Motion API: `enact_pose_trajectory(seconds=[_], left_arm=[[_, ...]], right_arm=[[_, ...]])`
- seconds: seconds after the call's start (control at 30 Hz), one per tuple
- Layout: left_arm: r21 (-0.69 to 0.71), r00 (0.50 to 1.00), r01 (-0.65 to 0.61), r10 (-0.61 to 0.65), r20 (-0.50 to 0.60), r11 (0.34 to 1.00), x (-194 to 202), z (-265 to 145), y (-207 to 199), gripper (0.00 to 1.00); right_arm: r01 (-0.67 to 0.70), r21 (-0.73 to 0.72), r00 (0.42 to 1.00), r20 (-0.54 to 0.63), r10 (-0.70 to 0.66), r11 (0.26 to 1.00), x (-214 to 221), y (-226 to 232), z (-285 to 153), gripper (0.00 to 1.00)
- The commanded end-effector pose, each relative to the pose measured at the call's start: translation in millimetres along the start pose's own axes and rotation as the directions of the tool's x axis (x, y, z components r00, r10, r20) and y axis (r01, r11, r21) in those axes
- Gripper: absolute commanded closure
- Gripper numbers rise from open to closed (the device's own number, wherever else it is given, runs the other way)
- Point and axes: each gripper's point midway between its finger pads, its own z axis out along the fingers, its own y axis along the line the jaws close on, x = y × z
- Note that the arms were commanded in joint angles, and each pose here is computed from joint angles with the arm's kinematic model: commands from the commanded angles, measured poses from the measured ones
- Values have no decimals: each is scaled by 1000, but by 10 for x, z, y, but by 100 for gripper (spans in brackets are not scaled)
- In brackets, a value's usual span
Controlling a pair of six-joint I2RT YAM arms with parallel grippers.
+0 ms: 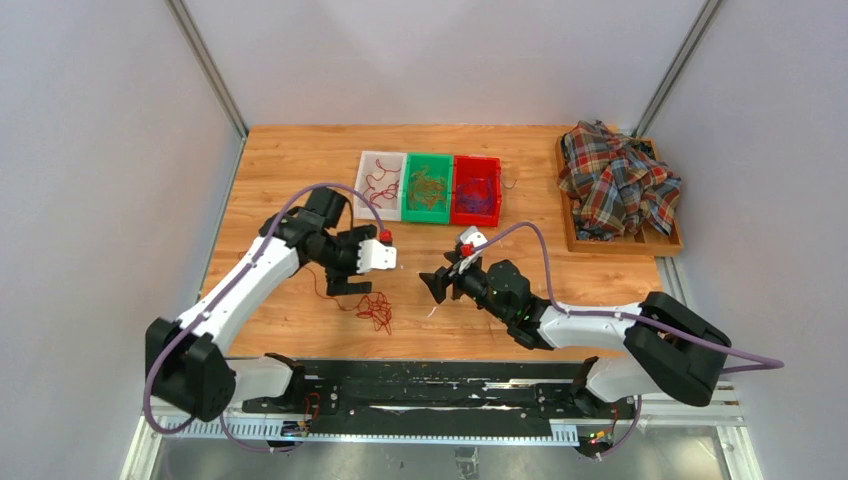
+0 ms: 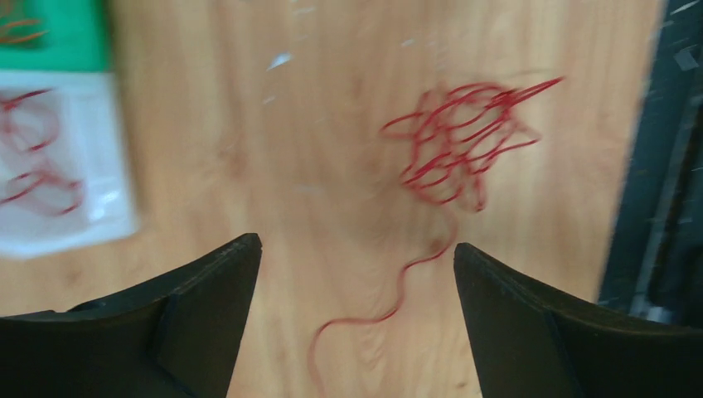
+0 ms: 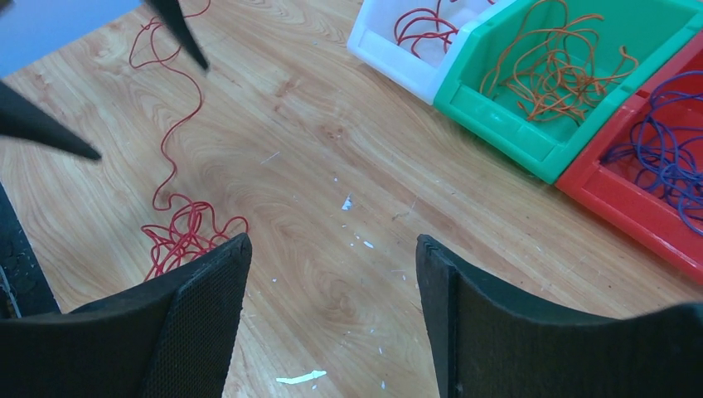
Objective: Untangle the cables
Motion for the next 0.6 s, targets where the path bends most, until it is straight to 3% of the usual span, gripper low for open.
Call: enact_pose_trajectory(seconds=[0.0, 0.07, 0.27, 0.57], left_arm=[[262, 984, 157, -175, 45, 952, -209, 279, -484, 13], [303, 978, 189, -206, 25, 934, -213, 372, -508, 20], [371, 981, 161, -190, 42, 914, -274, 550, -553, 25], [360, 987, 136, -157, 31, 923, -145, 811, -547, 49]], right_arm=[[-5, 37, 1000, 25, 4, 999, -45, -58, -119, 28], [-16, 48, 999, 42, 14, 999, -70, -83, -175, 29], [-65, 58, 996, 63, 61, 996, -105, -108, -301, 30], [-85, 67, 994, 69, 80, 994, -98, -136, -419, 32]])
